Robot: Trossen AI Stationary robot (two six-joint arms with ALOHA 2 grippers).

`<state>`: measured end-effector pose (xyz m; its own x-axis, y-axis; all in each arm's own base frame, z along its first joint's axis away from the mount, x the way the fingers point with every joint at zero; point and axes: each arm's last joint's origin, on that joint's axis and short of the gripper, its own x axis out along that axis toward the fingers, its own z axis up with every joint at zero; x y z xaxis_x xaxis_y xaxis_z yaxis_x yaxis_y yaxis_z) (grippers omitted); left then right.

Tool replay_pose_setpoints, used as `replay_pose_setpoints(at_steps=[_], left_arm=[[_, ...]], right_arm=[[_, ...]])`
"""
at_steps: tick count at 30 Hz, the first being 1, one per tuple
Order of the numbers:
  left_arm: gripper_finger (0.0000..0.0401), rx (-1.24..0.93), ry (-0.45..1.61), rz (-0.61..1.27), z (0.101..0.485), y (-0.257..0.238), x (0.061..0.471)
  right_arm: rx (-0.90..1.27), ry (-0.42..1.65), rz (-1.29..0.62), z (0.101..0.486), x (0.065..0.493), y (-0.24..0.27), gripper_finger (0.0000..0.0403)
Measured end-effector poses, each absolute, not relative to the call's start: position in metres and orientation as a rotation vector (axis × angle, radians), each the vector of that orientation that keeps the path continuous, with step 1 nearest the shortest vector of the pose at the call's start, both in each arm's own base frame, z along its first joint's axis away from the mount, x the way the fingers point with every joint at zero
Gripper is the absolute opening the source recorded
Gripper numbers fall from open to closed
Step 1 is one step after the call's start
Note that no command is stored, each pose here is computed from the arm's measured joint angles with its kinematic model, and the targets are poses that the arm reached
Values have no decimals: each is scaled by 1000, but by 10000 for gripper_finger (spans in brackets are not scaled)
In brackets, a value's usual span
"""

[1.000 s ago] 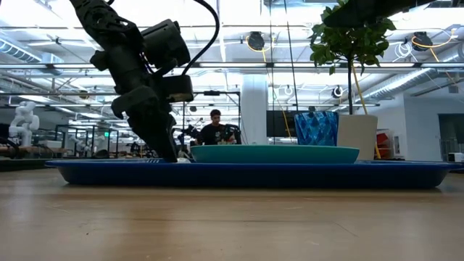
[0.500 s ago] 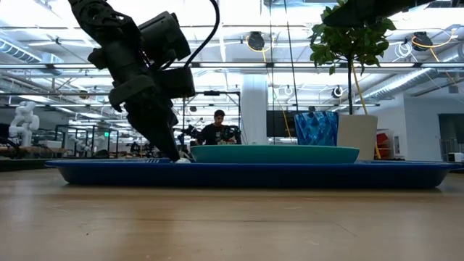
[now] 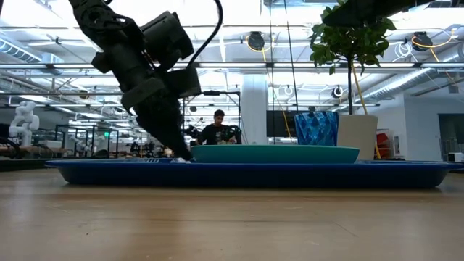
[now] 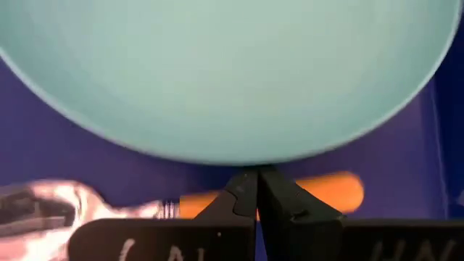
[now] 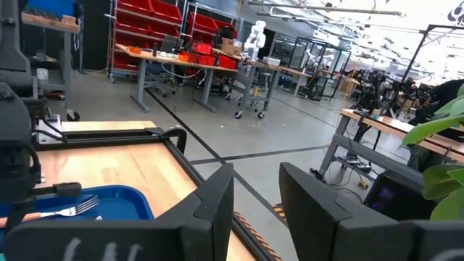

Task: Pick and place plate/cup/fork/spoon on tray
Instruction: Adjust the orange spoon, light blue plate, and blue tray

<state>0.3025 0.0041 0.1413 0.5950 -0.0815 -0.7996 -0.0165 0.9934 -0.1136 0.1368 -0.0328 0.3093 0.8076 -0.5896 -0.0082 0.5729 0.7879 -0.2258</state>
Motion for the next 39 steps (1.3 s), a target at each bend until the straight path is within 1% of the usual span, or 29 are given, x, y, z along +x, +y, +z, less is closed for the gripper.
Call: replay_pose_setpoints(at_steps=[6, 15, 29, 39], left_arm=[[1, -116, 947, -36, 141, 4, 302], [1, -125, 1002, -36, 123, 4, 305], [1, -155, 1032, -54, 122, 2, 302], [1, -163, 1042, -78, 122, -9, 301]], right_arm=[[-219, 78, -627, 310, 137, -33, 106], [-218, 78, -627, 310, 137, -33, 106], [-219, 78, -626, 309, 137, -33, 106], [-223, 80, -626, 309, 137, -33, 106]])
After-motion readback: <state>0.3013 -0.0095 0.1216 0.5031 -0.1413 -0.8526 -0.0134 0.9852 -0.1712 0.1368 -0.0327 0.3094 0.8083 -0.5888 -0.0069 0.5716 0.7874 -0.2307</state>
